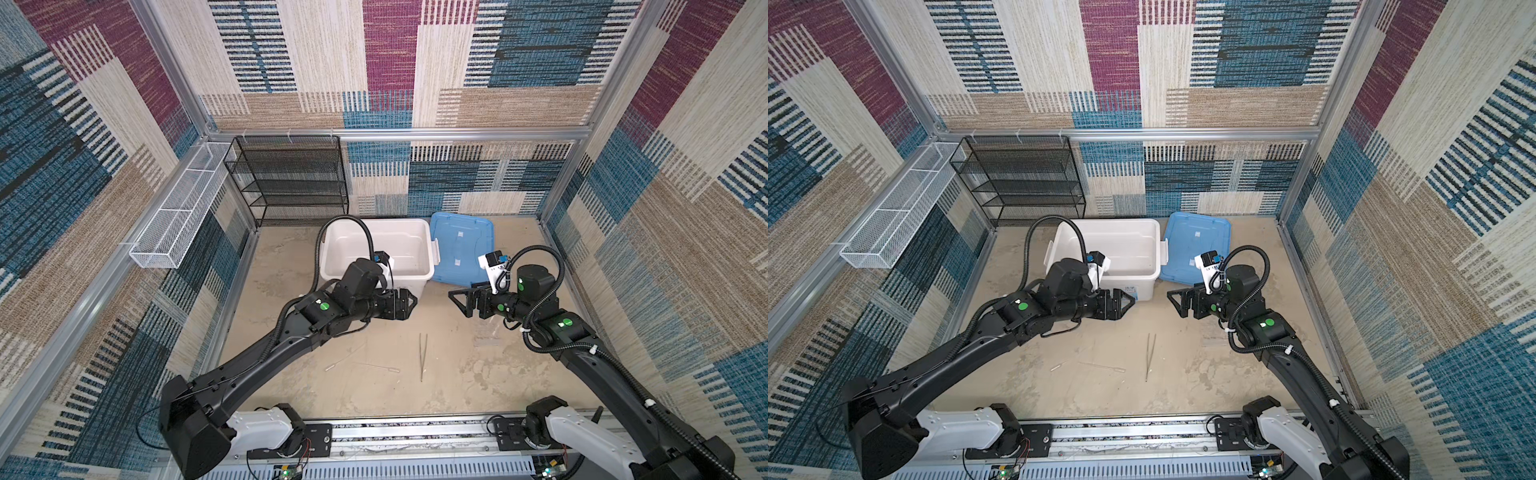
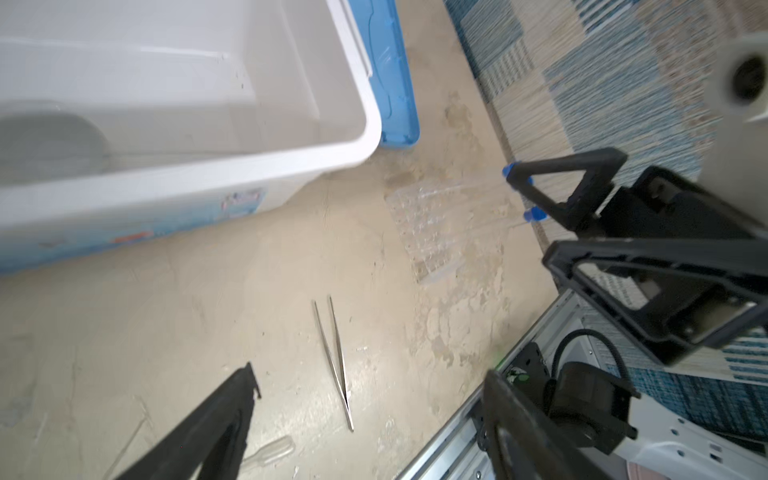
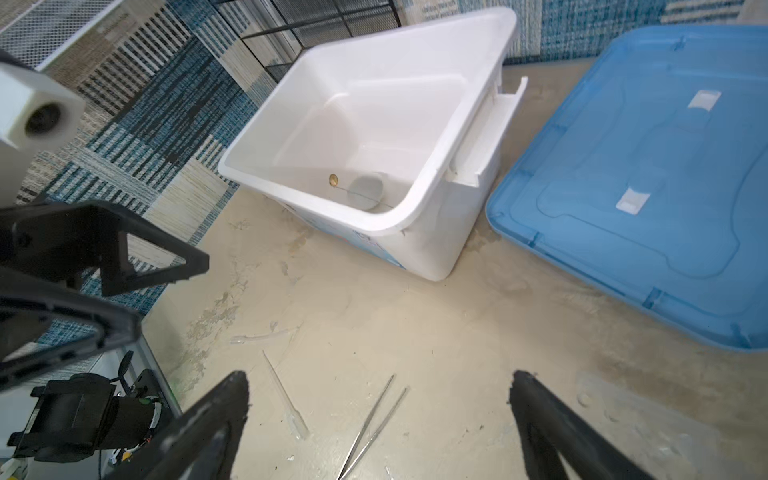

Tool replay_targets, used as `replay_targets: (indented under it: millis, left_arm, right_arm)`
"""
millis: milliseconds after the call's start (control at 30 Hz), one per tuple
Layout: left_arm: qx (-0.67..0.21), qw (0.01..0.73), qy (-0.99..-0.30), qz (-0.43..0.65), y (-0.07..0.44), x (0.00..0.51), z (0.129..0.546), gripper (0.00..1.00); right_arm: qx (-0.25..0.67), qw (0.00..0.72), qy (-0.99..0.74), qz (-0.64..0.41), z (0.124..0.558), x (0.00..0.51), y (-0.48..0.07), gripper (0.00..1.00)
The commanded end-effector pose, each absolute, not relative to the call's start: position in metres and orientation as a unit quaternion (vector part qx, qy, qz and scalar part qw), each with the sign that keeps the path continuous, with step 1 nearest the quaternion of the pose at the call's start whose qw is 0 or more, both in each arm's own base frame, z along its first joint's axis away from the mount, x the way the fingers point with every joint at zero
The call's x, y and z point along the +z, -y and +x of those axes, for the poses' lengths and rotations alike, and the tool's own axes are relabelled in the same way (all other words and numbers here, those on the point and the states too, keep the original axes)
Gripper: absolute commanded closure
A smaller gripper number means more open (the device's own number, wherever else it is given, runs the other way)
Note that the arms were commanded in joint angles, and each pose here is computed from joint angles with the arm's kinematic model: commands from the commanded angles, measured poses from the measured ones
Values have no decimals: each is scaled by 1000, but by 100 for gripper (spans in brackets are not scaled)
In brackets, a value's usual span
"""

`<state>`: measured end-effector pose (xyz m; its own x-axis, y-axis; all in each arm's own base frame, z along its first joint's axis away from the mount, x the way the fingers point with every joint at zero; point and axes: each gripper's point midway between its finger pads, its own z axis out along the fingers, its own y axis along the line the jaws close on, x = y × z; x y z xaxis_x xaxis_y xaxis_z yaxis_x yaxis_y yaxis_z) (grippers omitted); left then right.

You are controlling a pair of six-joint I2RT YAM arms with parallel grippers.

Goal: Organize the chemistry lab equipment
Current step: 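Withdraw the left gripper from the bin and move it over the tweezers, then lower the left gripper onto the metal tweezers and close on them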

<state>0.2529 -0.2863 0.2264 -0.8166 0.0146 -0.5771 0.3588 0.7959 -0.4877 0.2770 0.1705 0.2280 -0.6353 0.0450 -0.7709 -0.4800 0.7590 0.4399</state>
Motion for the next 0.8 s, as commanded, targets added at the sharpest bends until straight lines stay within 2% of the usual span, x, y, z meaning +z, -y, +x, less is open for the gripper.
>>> replay_targets:
  millis: [0,133,333,500,767]
  left_arm:
    - [-245,259,-932,64,287,190,248,19]
    - [-244,206,-942,104,319,165,229,24]
    - [-212,164,-957,110,345,126,217,36]
    - [-177,131,-969,108,349,88,215,39]
    - [-126,111,-979,116,347,57,219,48]
  right_arm:
    - [305,389,-865,-86,279,213,-161,1]
    - [276,399,-873,-55,285,208,-148,1]
    - [300,366,-878,-74,276,194,-159,0]
    - [300,382,-870,-81,271,200,-157,1]
    - [297,372,-875,-90,267,194,-157,1]
